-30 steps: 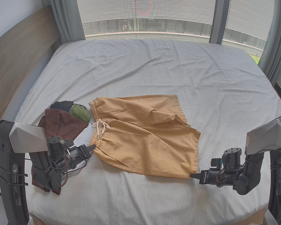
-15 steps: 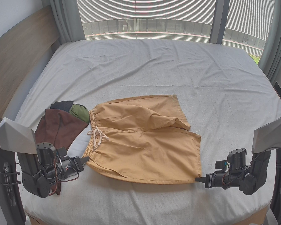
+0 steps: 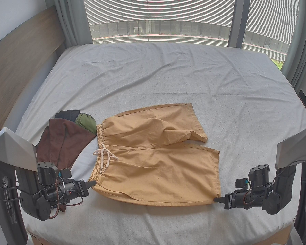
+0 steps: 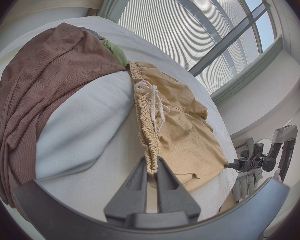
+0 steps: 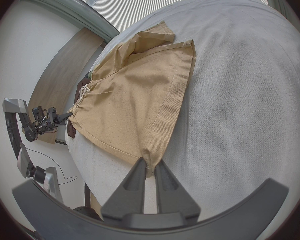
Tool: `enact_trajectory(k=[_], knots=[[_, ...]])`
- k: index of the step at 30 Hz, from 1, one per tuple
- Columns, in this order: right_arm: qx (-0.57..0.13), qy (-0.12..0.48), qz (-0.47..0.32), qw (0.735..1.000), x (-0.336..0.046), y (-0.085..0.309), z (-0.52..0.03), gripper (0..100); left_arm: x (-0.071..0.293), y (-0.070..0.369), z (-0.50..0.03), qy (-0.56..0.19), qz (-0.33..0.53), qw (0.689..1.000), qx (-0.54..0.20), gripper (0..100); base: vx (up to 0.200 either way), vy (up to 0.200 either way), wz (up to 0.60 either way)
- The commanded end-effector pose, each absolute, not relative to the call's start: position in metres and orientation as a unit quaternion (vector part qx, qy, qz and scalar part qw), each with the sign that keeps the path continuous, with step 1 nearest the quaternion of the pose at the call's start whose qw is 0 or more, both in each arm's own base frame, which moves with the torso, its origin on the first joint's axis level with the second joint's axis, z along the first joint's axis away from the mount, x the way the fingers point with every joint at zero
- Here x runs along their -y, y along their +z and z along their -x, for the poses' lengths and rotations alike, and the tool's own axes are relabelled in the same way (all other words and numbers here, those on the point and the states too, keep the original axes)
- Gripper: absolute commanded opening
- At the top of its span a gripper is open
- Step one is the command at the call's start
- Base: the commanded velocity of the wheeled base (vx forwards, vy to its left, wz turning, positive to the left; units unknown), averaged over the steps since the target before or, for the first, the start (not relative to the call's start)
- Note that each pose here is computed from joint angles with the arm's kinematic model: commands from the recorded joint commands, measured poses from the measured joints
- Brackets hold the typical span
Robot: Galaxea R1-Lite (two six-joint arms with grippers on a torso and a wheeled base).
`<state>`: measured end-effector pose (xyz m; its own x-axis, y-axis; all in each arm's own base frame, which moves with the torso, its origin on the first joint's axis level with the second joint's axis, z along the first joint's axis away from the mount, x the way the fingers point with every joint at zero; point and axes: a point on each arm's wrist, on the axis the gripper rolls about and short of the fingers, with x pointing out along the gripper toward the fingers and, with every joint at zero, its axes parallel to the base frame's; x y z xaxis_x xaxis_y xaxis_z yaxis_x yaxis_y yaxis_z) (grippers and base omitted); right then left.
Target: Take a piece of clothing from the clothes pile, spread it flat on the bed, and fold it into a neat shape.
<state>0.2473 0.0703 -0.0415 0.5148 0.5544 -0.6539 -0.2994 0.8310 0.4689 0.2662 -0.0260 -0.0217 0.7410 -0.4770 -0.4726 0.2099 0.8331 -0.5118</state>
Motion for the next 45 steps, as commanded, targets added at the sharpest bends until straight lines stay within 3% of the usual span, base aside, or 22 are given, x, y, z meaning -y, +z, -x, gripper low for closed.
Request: enact_trajectory(k=[1,10,11,17,18,24,27,34,39,45], knots=[[-0.426,0.25,-0.148,0.857,-0.07,-0.042,-0.246,0,0.023,-0.025,-0.263,-0.184,0.22,0.904,-0.316,0,0.0,0.0,0.0],[-0.426,0.248,-0.149,0.857,-0.069,-0.042,-0.247,0,0.023,-0.026,-0.26,-0.181,0.221,0.903,-0.321,0,0.0,0.0,0.0],[-0.426,0.248,-0.149,0.857,-0.069,-0.042,-0.247,0,0.023,-0.027,-0.26,-0.181,0.221,0.902,-0.323,100,0.0,0.0,0.0],[-0.428,0.248,-0.149,0.856,-0.069,-0.042,-0.245,0,0.022,-0.027,-0.261,-0.18,0.222,0.903,-0.321,100,0.0,0.0,0.0],[-0.43,0.248,-0.148,0.855,-0.069,-0.042,-0.244,100,0.022,-0.026,-0.261,-0.18,0.222,0.903,-0.32,100,0.0,0.0,0.0],[-0.429,0.25,-0.148,0.855,-0.07,-0.044,-0.244,100,0.021,-0.022,-0.262,-0.181,0.222,0.906,-0.311,100,0.0,0.0,0.0],[-0.417,0.247,-0.15,0.862,-0.067,-0.04,-0.247,100,0.022,0.0,-0.274,-0.194,0.219,0.92,-0.259,100,0.0,0.0,0.0],[-0.276,0.229,-0.176,0.917,-0.046,0.014,-0.288,100,0.023,0.013,-0.277,-0.21,0.232,0.919,-0.239,100,0.0,0.0,0.0],[-0.23,0.229,-0.233,0.917,-0.052,0.035,-0.318,100,0.022,0.009,-0.281,-0.209,0.233,0.919,-0.24,100,0.0,0.0,0.0],[-0.225,0.225,-0.298,0.9,-0.063,0.047,-0.359,100,0.023,0.009,-0.282,-0.21,0.233,0.919,-0.24,100,0.0,0.0,0.0]])
